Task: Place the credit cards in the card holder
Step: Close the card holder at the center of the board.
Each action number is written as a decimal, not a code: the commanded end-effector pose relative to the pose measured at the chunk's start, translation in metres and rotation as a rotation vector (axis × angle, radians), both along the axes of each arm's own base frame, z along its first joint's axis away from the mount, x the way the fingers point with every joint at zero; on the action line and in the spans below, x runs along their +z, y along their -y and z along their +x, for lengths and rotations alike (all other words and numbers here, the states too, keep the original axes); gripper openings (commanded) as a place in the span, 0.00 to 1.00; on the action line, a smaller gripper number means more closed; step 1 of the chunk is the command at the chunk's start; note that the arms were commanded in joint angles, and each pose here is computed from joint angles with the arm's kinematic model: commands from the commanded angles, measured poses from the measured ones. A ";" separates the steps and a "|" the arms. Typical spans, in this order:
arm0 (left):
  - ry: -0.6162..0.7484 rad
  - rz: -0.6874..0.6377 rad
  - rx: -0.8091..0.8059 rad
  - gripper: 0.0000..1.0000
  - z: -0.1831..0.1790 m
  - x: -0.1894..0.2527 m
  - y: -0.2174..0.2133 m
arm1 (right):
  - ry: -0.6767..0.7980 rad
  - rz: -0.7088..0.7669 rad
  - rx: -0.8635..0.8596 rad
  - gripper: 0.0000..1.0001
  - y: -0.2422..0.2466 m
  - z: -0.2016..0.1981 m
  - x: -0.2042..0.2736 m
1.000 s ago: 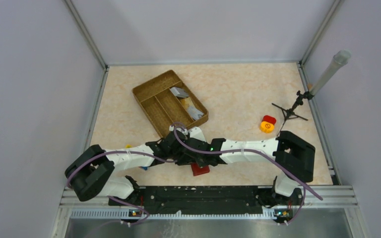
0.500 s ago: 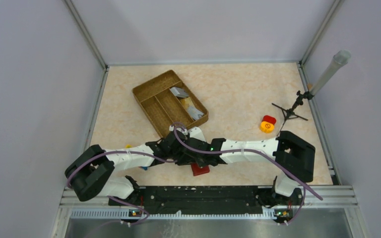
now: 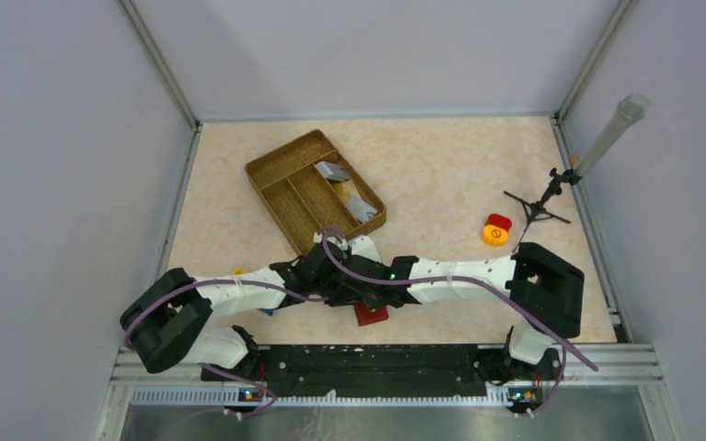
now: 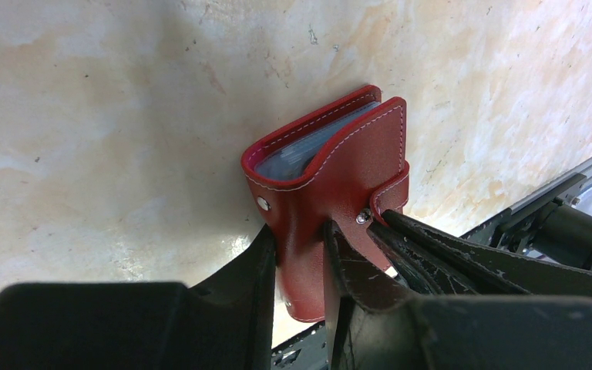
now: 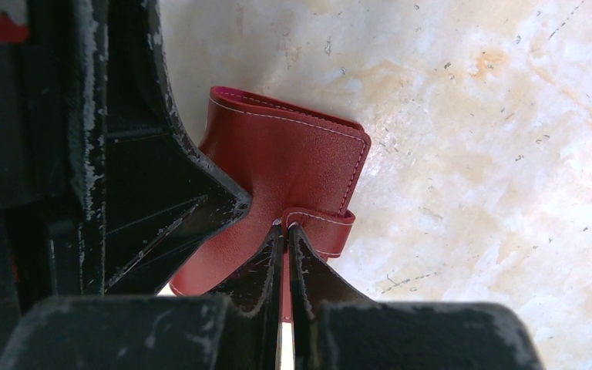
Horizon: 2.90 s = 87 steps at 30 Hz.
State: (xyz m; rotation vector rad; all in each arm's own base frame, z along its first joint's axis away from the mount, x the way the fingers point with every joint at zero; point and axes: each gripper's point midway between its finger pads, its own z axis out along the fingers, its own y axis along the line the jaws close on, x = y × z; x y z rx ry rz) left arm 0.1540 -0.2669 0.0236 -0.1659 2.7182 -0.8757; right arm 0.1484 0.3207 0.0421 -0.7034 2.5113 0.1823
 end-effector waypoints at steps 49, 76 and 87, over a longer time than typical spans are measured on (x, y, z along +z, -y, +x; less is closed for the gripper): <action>0.075 0.072 -0.003 0.44 -0.010 -0.003 -0.034 | 0.040 0.177 -0.018 0.00 -0.015 -0.003 0.036; -0.009 0.087 0.029 0.26 -0.021 -0.019 -0.039 | -0.025 0.167 0.044 0.00 -0.025 -0.015 0.012; -0.020 0.093 0.027 0.23 -0.022 -0.021 -0.038 | -0.011 0.132 0.030 0.00 -0.023 -0.011 0.004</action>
